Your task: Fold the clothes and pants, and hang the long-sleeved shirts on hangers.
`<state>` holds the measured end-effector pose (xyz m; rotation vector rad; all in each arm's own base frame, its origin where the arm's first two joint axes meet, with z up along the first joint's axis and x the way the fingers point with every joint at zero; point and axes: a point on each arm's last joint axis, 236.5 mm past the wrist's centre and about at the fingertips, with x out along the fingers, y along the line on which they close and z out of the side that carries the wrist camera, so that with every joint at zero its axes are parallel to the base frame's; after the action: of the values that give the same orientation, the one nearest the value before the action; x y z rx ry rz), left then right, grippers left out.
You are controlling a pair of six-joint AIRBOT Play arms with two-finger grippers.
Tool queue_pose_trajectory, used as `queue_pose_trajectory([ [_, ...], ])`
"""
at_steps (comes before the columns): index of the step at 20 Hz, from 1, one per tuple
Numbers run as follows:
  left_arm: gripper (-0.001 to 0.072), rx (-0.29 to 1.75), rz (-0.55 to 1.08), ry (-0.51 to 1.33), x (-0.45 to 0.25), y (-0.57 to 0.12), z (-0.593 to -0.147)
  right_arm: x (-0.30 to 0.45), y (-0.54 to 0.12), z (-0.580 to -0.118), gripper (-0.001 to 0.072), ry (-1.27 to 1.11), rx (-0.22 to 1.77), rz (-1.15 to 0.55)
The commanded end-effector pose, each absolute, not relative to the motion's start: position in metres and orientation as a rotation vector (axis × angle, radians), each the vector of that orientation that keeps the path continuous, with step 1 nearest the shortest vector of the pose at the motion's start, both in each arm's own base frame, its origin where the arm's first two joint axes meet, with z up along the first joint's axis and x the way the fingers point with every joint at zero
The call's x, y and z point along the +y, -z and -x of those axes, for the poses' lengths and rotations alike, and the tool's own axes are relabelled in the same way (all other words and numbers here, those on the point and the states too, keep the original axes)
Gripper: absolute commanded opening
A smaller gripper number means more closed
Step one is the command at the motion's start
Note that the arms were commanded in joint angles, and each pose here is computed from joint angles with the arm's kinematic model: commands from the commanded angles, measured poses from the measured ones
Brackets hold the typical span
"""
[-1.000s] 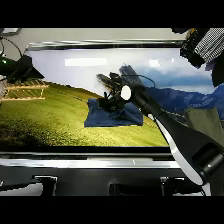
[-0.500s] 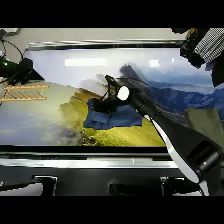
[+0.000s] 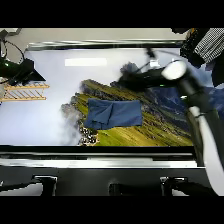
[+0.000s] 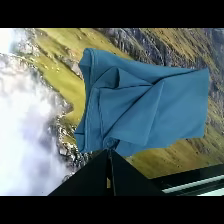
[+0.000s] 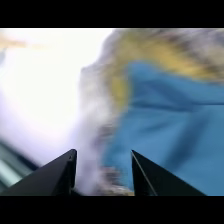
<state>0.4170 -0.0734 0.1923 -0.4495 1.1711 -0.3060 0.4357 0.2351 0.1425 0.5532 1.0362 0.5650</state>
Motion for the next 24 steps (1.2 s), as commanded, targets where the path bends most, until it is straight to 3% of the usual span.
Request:
queue_pose_trajectory([
  [1,0.0015,1.174,0.448,0.307,-0.074,-0.192,-0.416,0.118,-0.123,-0.431,0.0423,-0.420,1.118,-0.522],
  [4,0.0015,1.174,0.447,0.308,-0.074,-0.192,-0.416,0.076,-0.072,-0.430,0.0433,-0.362,1.172,-0.597],
  [9,0.0015,1.170,0.434,0.314,-0.074,-0.192,-0.417,0.087,0.025,-0.425,0.0432,-0.388,1.312,-0.672],
  [13,0.0015,1.178,0.436,0.312,-0.073,-0.188,-0.419,0.108,0.068,-0.433,0.0431,-0.407,1.362,-0.745],
  [20,0.0015,1.196,0.432,0.316,-0.073,-0.179,-0.423,0.166,0.100,-0.418,0.0409,-0.472,1.446,-0.675],
  [21,0.0015,1.198,0.433,0.316,-0.073,-0.178,-0.423,0.171,0.101,-0.417,0.0358,-0.474,1.453,-0.672],
  [24,0.0015,1.199,0.424,0.323,-0.073,-0.177,-0.424,0.182,0.096,-0.412,0.0037,-0.503,1.464,-0.675],
])
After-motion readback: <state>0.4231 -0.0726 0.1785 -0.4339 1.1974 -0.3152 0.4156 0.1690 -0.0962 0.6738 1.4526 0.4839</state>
